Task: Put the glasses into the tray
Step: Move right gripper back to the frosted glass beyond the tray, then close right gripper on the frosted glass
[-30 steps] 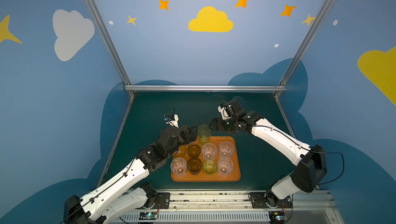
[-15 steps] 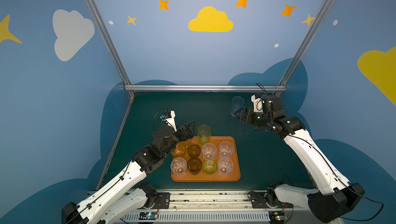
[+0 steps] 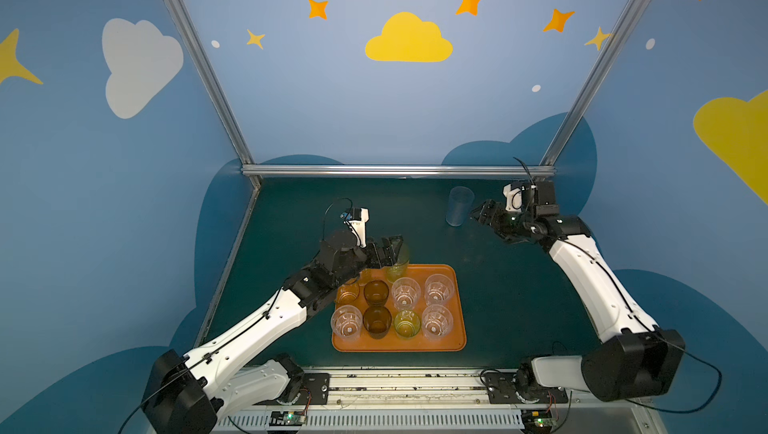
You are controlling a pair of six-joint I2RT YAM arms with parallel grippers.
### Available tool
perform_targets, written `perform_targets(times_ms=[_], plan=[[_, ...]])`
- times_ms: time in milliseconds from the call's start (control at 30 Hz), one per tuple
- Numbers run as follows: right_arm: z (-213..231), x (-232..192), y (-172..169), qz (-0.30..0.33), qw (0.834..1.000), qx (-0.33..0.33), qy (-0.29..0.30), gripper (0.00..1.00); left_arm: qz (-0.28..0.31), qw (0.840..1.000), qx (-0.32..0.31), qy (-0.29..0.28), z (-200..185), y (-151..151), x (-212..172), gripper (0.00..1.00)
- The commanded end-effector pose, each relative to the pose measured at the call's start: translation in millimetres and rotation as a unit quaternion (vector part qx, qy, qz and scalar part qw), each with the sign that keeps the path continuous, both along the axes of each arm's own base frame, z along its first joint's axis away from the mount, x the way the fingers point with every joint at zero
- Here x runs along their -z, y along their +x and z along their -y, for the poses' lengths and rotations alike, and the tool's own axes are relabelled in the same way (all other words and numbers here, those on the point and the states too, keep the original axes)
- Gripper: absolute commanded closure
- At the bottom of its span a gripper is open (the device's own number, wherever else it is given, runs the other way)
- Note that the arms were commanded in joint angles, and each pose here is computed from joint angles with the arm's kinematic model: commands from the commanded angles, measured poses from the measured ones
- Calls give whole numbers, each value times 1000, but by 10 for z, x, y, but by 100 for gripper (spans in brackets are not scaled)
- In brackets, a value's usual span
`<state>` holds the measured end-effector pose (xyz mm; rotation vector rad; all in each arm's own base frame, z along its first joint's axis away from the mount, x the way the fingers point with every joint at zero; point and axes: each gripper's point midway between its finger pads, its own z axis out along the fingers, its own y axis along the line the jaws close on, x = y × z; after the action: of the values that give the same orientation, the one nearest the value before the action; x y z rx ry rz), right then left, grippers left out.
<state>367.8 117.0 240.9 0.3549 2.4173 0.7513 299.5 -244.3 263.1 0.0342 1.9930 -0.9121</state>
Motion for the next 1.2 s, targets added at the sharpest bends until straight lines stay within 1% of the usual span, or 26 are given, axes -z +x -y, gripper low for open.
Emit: perform_targets(times_ms=[0, 333, 400, 500, 567, 600, 667, 767, 833, 900, 1167], plan=[[15, -43, 171, 13, 1000, 7, 13, 16, 22, 999, 7, -29, 77, 61, -186, 0], [104, 107, 739, 7, 1000, 25, -11, 19, 20, 1000, -4, -12, 143, 220, -112, 0], [124, 155, 856, 4, 999, 30, -15, 25, 21, 1000, -6, -8, 149, 249, -99, 0], [137, 217, 1037, 3, 999, 36, -19, 37, 18, 1000, -24, -1, 117, 310, -78, 0], [127, 252, 1153, 3, 999, 33, -18, 48, 23, 999, -25, 2, 111, 326, -81, 0], [127, 264, 1200, 3, 999, 33, -20, 52, 25, 999, -26, 1, 110, 328, -88, 0], [137, 351, 1315, -4, 999, 35, -26, 53, 32, 999, -23, 1, 108, 324, -101, 0], [148, 438, 1430, -13, 999, 38, -32, 60, 34, 999, -22, 3, 102, 319, -101, 0], [156, 500, 1488, -18, 998, 41, -35, 60, 37, 999, -20, 3, 100, 312, -104, 0], [173, 557, 1542, -22, 998, 45, -39, 65, 42, 999, -17, 5, 98, 307, -103, 0], [260, 749, 1608, -45, 995, 62, -63, 69, 79, 997, -7, -8, 87, 254, -177, 0]])
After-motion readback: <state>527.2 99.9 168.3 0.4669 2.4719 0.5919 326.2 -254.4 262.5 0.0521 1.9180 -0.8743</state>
